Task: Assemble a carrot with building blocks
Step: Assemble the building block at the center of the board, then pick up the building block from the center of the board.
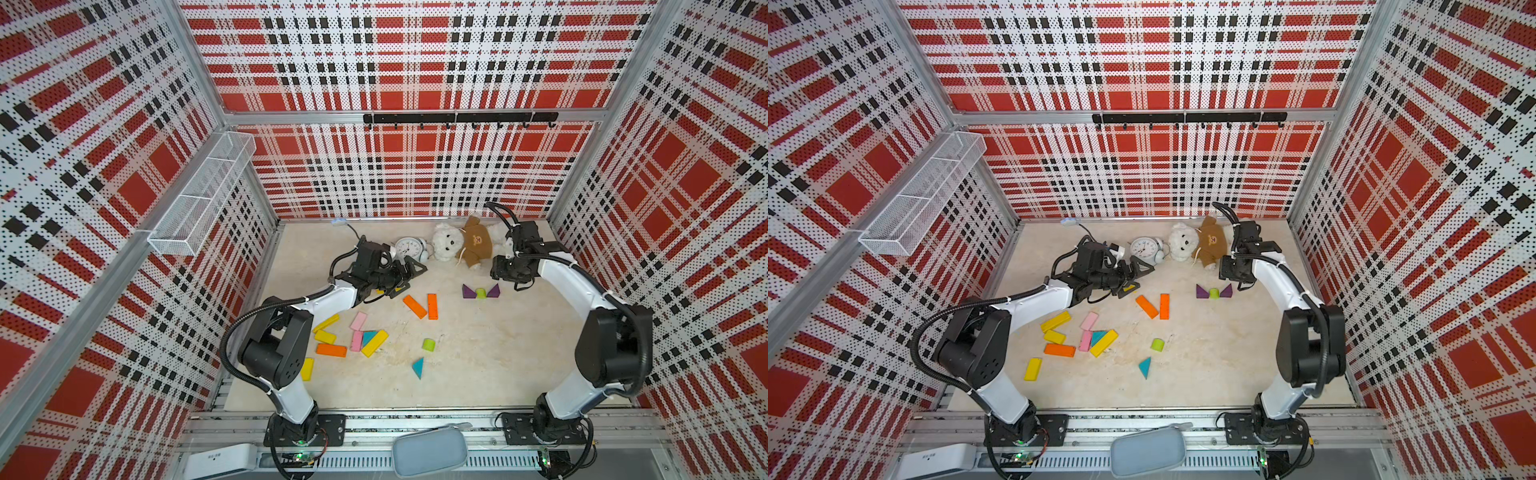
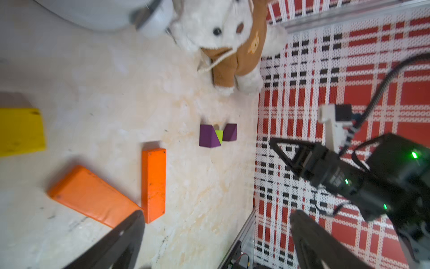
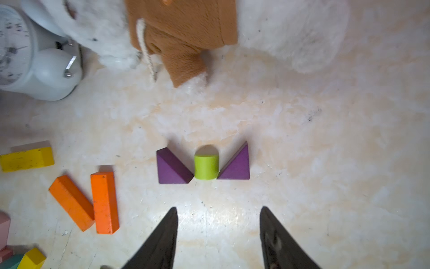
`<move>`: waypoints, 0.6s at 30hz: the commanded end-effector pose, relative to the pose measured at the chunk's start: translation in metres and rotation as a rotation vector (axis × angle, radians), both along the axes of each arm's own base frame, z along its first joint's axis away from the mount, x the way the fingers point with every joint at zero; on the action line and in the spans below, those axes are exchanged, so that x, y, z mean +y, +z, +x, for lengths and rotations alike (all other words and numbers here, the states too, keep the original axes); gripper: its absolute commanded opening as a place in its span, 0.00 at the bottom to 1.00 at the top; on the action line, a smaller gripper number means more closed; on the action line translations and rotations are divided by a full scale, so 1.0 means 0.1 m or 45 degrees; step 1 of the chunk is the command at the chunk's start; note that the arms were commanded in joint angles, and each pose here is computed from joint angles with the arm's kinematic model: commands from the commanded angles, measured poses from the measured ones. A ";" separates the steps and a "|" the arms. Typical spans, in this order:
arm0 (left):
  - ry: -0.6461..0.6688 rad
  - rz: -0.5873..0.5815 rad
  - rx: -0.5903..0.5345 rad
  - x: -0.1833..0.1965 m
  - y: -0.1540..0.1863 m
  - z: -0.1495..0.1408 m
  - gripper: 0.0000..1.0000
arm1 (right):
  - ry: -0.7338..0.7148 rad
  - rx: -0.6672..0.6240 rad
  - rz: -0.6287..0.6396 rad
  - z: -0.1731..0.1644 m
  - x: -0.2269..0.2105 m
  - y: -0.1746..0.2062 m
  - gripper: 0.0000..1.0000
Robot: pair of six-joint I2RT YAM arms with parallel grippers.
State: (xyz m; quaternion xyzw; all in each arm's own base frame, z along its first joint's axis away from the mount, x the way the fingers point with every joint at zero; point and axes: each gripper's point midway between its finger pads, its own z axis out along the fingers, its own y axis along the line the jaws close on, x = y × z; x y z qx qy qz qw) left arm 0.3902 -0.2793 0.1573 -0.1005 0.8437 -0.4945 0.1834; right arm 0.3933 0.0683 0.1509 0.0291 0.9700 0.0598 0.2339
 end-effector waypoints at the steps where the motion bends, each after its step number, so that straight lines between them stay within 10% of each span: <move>1: 0.127 -0.008 -0.077 0.32 0.25 0.24 1.00 | 0.078 0.018 -0.062 -0.29 0.28 0.06 0.58; 18: 0.496 -0.015 -0.044 1.47 0.25 0.69 1.00 | 0.525 0.129 -0.058 -0.58 1.94 -0.46 0.52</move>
